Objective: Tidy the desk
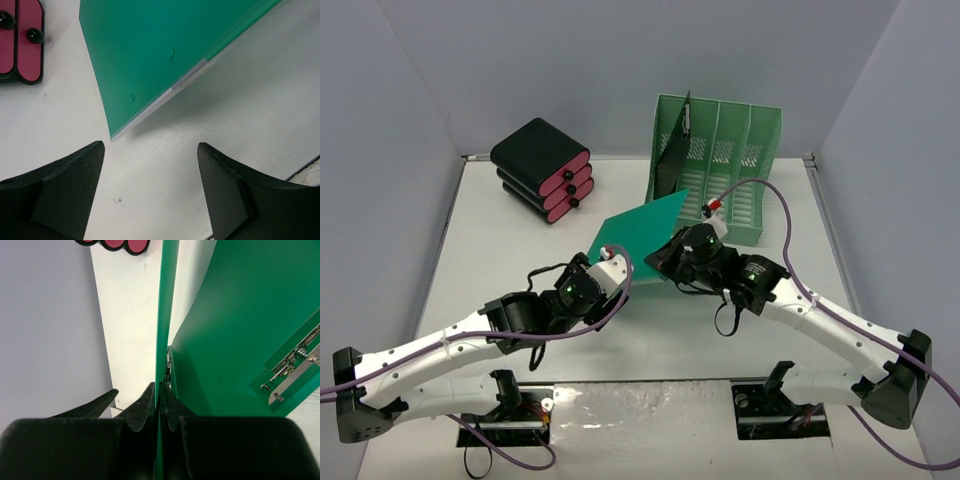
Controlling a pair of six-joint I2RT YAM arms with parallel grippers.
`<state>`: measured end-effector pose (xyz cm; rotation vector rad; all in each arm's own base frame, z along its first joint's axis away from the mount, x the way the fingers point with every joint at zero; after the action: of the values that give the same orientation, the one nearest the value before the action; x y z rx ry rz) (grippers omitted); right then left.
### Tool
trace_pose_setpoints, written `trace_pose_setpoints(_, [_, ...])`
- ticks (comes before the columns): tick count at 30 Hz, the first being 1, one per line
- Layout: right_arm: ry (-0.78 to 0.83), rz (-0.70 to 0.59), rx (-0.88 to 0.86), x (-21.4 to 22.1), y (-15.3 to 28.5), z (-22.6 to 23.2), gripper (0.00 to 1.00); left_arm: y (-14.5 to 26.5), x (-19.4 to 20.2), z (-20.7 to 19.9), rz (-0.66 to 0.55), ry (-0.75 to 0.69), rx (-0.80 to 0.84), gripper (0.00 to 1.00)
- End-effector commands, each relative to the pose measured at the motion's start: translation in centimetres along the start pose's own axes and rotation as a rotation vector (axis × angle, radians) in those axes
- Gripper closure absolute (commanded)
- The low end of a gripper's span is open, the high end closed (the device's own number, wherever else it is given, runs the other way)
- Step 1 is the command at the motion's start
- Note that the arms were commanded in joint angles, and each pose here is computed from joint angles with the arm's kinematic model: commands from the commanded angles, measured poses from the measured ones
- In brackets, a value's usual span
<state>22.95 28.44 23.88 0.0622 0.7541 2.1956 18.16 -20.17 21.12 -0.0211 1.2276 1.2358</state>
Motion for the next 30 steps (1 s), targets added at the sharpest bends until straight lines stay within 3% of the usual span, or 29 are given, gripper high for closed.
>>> trace_pose_setpoints(1, [-0.041, -0.003, -0.103, -0.8, 1.0, 4.1, 1.0, 0.1, -2.4, 1.0, -0.124, -0.027, -0.049, 0.24])
trace_pose_setpoints(13, [-0.052, 0.025, -0.131, -1.0, 1.6, 6.2, 1.0, -2.5, -3.4, 0.2, -0.207, -0.107, -0.085, 0.19])
trace_pose_setpoints(24, [-0.068, 0.05, -0.131, -0.6, 2.2, 6.2, 1.0, -5.7, -7.9, 1.2, -0.359, -0.171, -0.247, 0.19])
trace_pose_setpoints(30, [-0.067, 0.06, -0.133, -0.6, 2.4, 6.4, 1.0, -7.4, -7.9, 1.6, -0.35, -0.192, -0.339, 0.26])
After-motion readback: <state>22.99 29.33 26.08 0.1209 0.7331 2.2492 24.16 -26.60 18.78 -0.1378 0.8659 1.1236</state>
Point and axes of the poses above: each gripper's point midway between its finger pads, its own y axis back along the fingers, its own z axis along the line the jaws close on, x = y × z, the point moved 1 cm from there along y, back along the fingers, and after that the axes turned 12 degrees about -y, right-handed, at the moved point
